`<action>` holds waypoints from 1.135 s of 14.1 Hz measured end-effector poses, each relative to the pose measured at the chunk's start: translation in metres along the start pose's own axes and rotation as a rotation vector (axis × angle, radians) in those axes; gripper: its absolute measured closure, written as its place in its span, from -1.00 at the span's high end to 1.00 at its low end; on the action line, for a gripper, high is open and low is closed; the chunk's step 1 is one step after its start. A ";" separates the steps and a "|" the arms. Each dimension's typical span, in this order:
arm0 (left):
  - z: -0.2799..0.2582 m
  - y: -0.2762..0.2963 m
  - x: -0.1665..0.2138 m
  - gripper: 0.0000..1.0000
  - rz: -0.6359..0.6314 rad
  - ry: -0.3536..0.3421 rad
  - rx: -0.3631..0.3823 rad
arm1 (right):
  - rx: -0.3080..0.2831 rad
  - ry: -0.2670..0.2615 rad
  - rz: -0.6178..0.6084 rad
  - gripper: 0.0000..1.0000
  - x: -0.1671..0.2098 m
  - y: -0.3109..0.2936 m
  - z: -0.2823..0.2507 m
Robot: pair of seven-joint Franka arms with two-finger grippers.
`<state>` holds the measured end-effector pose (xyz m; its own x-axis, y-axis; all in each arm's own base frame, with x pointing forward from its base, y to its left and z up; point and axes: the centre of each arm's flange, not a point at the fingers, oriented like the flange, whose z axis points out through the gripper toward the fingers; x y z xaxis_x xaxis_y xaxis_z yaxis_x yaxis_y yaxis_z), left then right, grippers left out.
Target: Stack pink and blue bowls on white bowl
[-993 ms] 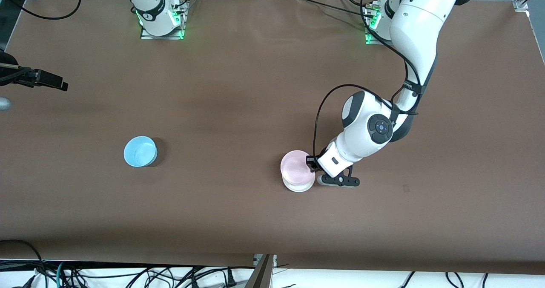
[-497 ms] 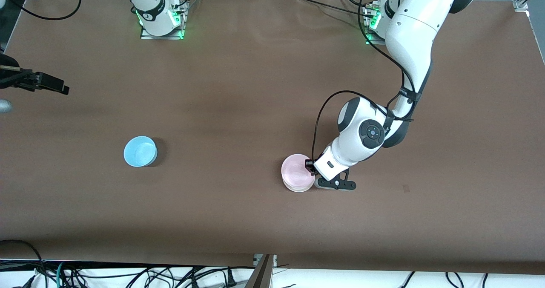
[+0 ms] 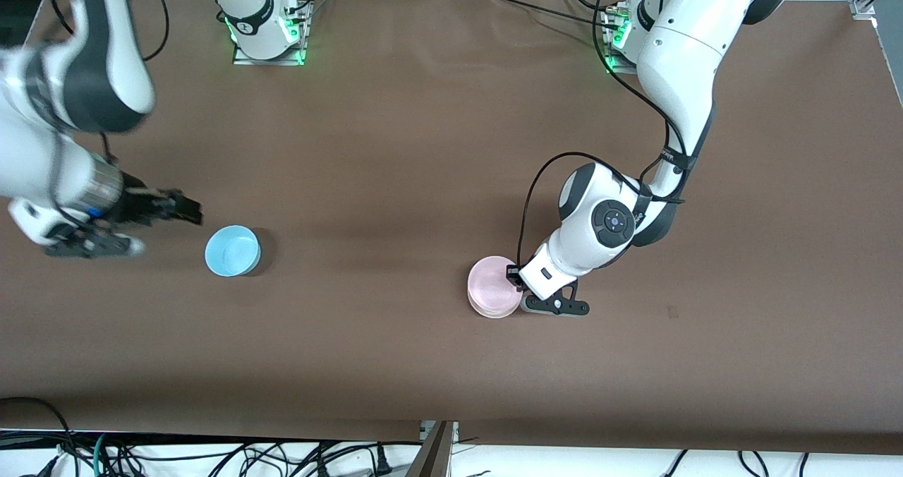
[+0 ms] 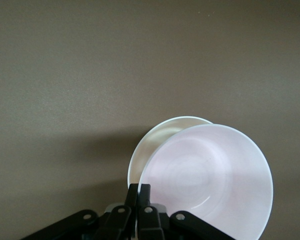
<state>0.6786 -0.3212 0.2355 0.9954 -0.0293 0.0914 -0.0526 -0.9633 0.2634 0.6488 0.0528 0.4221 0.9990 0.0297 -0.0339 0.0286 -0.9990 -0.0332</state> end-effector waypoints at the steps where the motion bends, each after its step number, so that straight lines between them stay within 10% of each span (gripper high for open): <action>1: 0.003 -0.001 0.000 -0.95 -0.001 -0.003 0.001 | -0.007 0.009 -0.005 0.97 0.008 -0.004 0.026; 7: 0.006 -0.003 0.000 -0.86 -0.021 -0.005 0.003 | -0.042 0.070 0.007 0.97 0.023 0.008 0.150; 16: -0.055 -0.023 0.028 0.06 -0.139 -0.051 0.025 | -0.055 0.063 -0.017 0.97 0.008 0.072 0.172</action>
<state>0.7031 -0.2852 0.2844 0.9958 0.0917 0.0066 0.0873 -0.9652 0.2464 0.6530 -0.0137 0.2479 0.9985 0.0461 0.0294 0.0455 -0.9987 0.0221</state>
